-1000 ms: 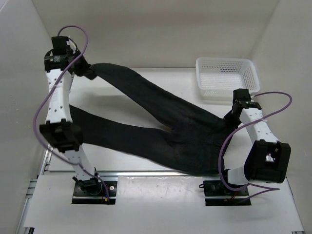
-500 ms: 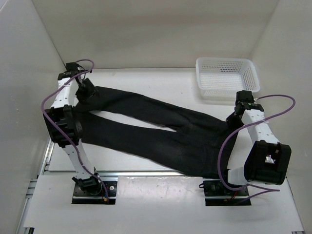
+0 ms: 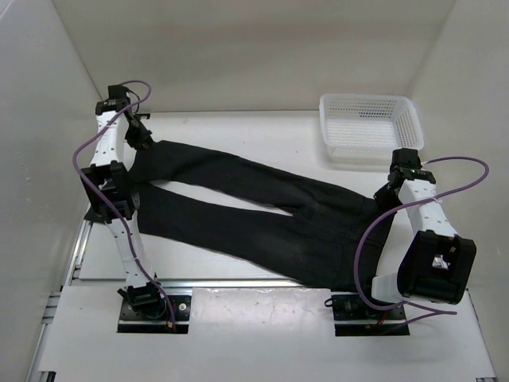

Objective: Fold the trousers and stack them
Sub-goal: Flatten the trousers out

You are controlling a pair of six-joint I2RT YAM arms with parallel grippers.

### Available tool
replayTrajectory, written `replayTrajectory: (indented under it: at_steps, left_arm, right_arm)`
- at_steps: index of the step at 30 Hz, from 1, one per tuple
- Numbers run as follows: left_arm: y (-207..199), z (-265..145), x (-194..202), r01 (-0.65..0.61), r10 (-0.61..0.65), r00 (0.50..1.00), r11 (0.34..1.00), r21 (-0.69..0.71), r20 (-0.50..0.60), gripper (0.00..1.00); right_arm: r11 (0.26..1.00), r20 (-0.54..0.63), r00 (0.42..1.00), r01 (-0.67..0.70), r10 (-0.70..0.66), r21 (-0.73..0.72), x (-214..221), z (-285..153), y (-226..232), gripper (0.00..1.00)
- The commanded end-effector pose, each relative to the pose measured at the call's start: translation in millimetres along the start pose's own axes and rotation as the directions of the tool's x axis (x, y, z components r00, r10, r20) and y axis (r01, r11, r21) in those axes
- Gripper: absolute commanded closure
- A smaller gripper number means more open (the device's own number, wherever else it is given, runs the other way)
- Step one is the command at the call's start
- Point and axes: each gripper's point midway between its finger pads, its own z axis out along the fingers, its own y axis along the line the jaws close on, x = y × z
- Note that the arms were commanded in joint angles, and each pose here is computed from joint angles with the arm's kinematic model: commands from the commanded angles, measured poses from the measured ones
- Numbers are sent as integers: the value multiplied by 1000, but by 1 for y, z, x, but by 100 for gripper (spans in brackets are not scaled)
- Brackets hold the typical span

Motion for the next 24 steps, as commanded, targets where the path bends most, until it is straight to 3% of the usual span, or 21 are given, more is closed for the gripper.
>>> replayTrajectory:
  at_steps: [1,2,3,5,6,9,12,17,18,24]
  left_arm:
    - [25,32,27,4,-20,990,994,-110,-141,75]
    - [26,34,30,4,-21,988,993,-115,-151,73]
    - [31,39,39,0,-24,983,991,-131,-182,64]
    - [32,42,46,12,-36,980,992,-128,-194,39]
    - [37,50,59,10,-41,972,991,-135,-230,22]
    - [37,53,61,11,-40,974,991,-130,-221,20]
    - [39,71,71,11,-46,962,991,-131,-267,29]
    - [32,69,57,13,-44,967,992,-122,-251,84]
    - [30,67,51,13,-41,972,992,-122,-231,90]
    - [19,24,-2,56,-62,996,994,-95,-58,90]
  right_arm:
    - [1000,33,999,4,-4,-7,-7,-6,-2,100]
    - [1000,34,999,-4,4,-3,-8,-5,-4,100]
    - [1000,34,999,-4,4,-3,-8,-5,-4,100]
    - [1000,28,1000,5,-5,-10,-7,-6,-3,100]
    - [1000,28,1000,5,-5,-10,-7,-6,-3,100]
    - [1000,12,1000,8,-8,-11,-7,-2,-1,100]
    - [1000,7,1000,8,-7,-19,-8,-3,3,100]
    - [1000,7,1000,17,-17,-19,-10,-2,4,100]
    - [1000,13,1000,17,-17,-11,-11,-2,3,100]
    - [1000,11,1000,19,-19,2,-8,0,-1,100]
